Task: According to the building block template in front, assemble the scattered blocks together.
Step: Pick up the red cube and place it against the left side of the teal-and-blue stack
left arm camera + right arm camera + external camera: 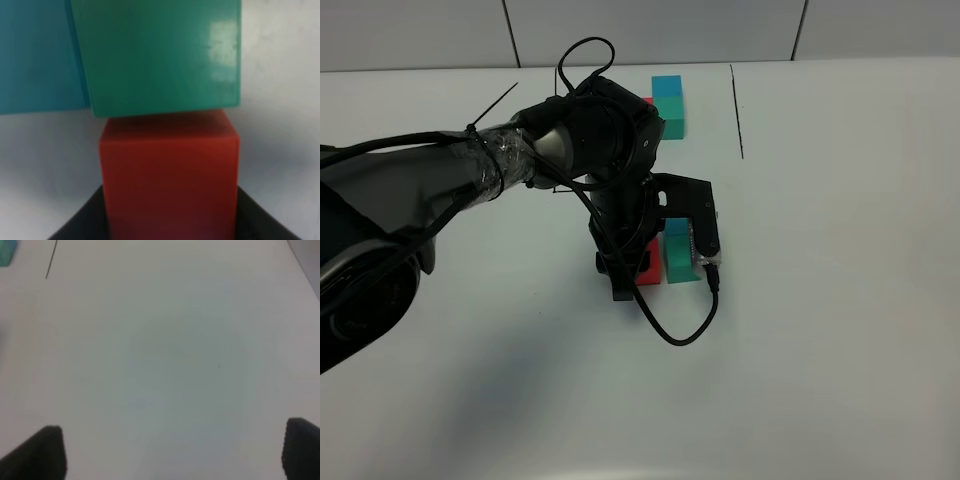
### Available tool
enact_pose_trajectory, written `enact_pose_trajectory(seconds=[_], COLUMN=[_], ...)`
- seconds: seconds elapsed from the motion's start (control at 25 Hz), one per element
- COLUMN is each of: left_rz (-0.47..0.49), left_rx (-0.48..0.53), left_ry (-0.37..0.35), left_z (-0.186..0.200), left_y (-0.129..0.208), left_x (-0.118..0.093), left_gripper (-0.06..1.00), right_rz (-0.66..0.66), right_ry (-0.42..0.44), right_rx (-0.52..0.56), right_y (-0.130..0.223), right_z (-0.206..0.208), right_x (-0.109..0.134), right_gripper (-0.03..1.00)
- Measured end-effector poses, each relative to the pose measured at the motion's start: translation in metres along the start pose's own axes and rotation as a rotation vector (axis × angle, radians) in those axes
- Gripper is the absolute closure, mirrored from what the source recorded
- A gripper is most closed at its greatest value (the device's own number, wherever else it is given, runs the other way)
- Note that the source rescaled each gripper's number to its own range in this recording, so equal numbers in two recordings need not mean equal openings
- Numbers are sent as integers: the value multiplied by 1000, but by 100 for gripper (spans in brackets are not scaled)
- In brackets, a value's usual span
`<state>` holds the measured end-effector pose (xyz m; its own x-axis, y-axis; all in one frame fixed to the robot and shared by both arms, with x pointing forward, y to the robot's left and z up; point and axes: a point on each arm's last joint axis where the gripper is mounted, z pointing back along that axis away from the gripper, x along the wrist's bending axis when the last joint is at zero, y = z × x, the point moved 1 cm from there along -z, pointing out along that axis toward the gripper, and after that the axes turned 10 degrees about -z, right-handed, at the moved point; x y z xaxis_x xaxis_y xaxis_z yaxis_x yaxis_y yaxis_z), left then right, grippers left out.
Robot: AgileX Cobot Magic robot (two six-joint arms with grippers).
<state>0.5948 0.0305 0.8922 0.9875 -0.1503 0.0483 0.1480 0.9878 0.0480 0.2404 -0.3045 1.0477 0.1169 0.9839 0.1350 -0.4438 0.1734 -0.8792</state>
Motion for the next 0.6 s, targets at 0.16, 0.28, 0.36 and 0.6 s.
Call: enact_pose_trajectory(seconds=[0.16,0.28,0.36,0.6], left_rz=[1,2,10,18], left_rx=[-1,-3,-19,-37], left_ry=[-1,-1,1,-4], left_z=[0,0,0,0], left_y=[-1,-1,-2,-4], left_x=[0,0,0,0], left_gripper=[94,94,94,94], right_rz=[0,0,0,0], right_ry=[0,0,0,0], right_rx=[0,0,0,0], right_y=[0,0,0,0], right_z=[0,0,0,0], right_x=[0,0,0,0], right_gripper=[11,11,11,11])
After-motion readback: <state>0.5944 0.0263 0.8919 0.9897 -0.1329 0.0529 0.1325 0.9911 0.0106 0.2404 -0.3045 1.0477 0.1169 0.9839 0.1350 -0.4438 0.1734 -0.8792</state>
